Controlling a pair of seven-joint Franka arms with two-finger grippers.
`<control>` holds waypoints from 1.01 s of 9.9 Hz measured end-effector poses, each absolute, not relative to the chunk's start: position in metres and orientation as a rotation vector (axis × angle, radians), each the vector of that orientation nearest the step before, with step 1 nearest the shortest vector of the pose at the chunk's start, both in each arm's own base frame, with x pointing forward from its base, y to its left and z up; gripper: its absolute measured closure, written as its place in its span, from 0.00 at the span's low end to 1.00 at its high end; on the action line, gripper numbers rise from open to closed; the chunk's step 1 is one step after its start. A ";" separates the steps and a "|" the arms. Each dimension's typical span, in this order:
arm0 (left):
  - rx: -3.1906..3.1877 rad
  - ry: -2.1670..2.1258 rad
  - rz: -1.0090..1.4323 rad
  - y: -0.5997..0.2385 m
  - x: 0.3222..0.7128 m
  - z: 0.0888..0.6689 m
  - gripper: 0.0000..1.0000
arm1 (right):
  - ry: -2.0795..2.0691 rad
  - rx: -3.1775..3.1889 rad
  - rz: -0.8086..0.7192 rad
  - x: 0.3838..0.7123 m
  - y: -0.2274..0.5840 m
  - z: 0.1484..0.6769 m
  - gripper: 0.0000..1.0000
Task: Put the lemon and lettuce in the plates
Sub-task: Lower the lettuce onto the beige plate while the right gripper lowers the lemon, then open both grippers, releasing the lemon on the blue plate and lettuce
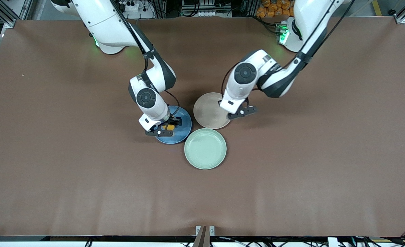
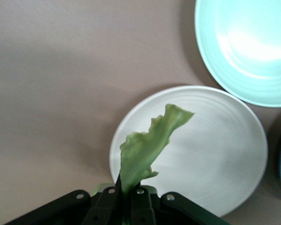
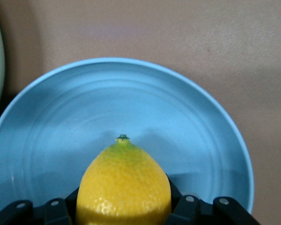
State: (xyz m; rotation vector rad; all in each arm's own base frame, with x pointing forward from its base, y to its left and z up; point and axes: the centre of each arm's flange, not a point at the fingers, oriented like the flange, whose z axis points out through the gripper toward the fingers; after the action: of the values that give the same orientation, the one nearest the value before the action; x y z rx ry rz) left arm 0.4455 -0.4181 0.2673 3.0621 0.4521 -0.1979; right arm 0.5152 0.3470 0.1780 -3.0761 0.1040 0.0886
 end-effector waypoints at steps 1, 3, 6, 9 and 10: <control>3.052 0.457 -0.197 -0.425 0.440 0.264 0.96 | 0.104 -3.075 0.087 0.515 0.348 0.178 0.42; 3.052 0.445 -0.205 -0.432 0.433 0.259 0.96 | 0.104 -3.075 0.086 0.515 0.349 0.179 0.30; 3.116 0.376 -0.115 -0.451 0.411 0.250 0.70 | 0.108 -3.069 0.069 0.521 0.350 0.184 0.00; 3.126 0.442 -0.077 -0.455 0.406 0.246 0.32 | 0.138 -3.079 0.125 0.547 0.346 0.215 0.00; 3.122 0.457 -0.073 -0.451 0.411 0.247 0.18 | 0.160 -3.075 0.127 0.561 0.341 0.234 0.00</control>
State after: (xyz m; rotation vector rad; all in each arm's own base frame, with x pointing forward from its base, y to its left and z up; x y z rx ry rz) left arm 0.4113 -0.4514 0.2466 3.1216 0.4566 -0.0731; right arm 0.5609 0.3411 0.2335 -3.0752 0.1596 0.1272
